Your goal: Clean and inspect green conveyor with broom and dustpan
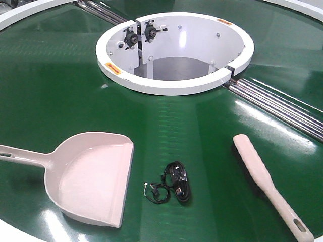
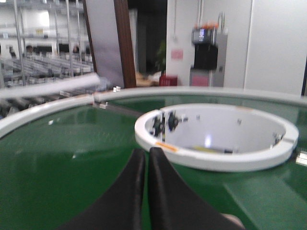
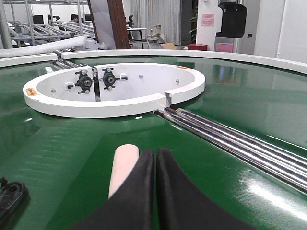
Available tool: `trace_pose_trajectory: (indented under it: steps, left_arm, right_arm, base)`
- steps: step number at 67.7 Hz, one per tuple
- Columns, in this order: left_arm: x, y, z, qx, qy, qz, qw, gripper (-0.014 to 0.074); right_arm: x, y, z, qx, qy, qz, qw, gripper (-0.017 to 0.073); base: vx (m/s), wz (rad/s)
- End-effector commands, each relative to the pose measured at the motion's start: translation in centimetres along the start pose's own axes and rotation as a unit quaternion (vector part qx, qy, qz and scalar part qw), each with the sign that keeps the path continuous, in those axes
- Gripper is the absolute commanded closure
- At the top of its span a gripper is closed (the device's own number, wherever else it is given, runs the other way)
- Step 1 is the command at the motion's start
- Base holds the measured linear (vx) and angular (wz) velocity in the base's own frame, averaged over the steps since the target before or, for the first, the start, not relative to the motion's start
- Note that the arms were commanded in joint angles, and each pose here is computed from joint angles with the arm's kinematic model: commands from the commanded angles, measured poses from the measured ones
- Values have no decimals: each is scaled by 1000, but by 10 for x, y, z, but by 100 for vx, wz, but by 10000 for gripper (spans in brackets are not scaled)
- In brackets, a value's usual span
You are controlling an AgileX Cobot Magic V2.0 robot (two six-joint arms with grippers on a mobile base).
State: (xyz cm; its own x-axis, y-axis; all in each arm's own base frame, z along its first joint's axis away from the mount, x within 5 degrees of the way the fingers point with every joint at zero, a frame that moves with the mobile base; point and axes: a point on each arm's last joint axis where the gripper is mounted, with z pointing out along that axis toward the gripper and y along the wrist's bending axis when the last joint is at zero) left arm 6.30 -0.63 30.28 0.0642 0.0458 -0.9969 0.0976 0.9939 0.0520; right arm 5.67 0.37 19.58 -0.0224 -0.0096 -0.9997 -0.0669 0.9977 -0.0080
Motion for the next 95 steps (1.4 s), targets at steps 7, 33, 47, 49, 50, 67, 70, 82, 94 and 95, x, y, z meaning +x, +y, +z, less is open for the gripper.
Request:
trace_pose_trajectory:
  steps: [7,33,47,49,50,67,70,82,94,95]
  left_arm:
    - [-21,1,29,4,55,6,998,601]
    - [1,-1,59,8,148,-4,989,599]
    - [0,-1,59,7,145,-10,989,559]
    - [0,-1,59,7,145,-10,989,543]
    - [0,-1,59,7,145,-10,989,535]
    - [1,-1,59,7,149,-10,989,277]
    - [1,-1,59,7,149,-10,989,227]
    - [-1,0,60,7,140,-11,990,128]
    - [-8,-1,61,7,114,-48,992,129]
    - [-10,-1,62,7,114,-45,992,129]
  right_arm:
    - [-1,0,-1,2,-37,-9,999,569]
    - [-1,0,-1,2,-37,-9,999,569]
    - [-1,0,-1,2,-37,-9,999,569]
    - [-1,0,-1,2,-37,-9,999,569]
    - [-1,0,-1,2,-37,-9,999,569]
    - [-1,0,-1,2,-37,-9,999,569]
    - [-1,0,-1,2,-37,-9,999,569]
    - [-1,0,-1,2,-37,-9,999,569]
    - [-1,0,-1,2,-37,-9,999,569]
    - [-1,0,-1,2,-37,-9,999,569]
  base:
    - [0,0]
    - [0,0]
    - [0,0]
    - [0,0]
    - [0,0]
    - [0,0]
    - [0,0]
    - [0,0]
    - [0,0]
    - [0,0]
